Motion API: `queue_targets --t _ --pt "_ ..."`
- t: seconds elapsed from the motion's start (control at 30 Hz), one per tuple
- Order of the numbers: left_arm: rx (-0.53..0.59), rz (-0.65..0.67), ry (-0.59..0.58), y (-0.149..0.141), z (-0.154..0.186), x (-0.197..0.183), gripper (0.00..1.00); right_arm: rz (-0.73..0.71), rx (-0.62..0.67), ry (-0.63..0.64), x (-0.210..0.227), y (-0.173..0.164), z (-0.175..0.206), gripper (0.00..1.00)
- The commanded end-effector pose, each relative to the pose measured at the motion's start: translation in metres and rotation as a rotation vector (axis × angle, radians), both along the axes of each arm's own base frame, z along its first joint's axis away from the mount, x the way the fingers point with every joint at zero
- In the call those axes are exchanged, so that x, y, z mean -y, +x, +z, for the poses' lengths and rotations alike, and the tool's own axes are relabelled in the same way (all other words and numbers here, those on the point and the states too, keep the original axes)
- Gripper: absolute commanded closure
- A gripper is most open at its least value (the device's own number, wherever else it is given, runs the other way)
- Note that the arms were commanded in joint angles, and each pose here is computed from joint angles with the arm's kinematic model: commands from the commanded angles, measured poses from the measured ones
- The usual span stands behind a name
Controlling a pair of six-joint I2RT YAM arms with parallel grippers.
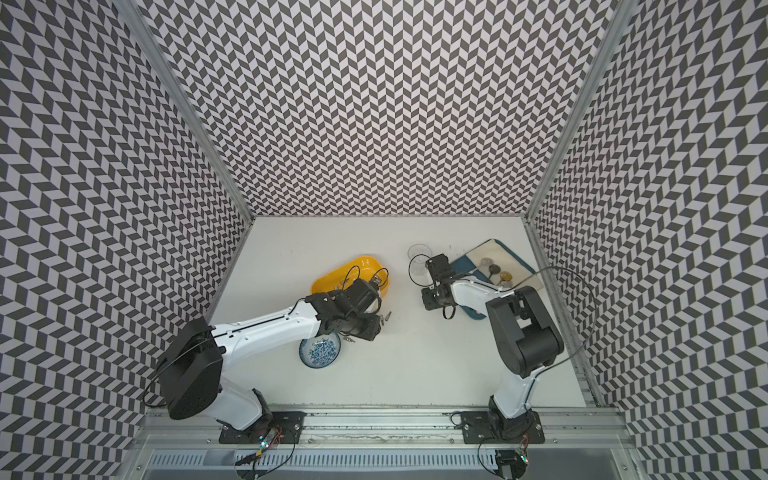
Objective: Put the bit on the desktop into the storage box
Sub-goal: Adjust the screwdriver bit at the center of the board.
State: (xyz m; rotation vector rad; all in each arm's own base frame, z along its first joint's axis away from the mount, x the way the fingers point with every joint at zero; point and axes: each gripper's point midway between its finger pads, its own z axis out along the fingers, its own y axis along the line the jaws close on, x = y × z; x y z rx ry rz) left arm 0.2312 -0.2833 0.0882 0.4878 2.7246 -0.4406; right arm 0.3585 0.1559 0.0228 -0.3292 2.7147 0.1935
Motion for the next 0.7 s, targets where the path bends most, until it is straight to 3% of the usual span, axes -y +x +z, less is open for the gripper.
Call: queue_targets --t 0.0,0.37,0.67 --pt "0.025 0.005 -0.021 0.0 0.007 0.002 0.61 0.005 -0.021 0.013 -0.002 -0.011 0.002 0.61" --pt "0.028 0.007 -0.015 0.0 0.008 0.0 0.61 -0.069 -0.043 0.207 -0.016 0.002 0.011 0.63" --pt "0.032 0.007 -0.017 0.001 0.008 0.0 0.61 -0.104 -0.065 0.213 -0.014 0.006 0.008 0.66"
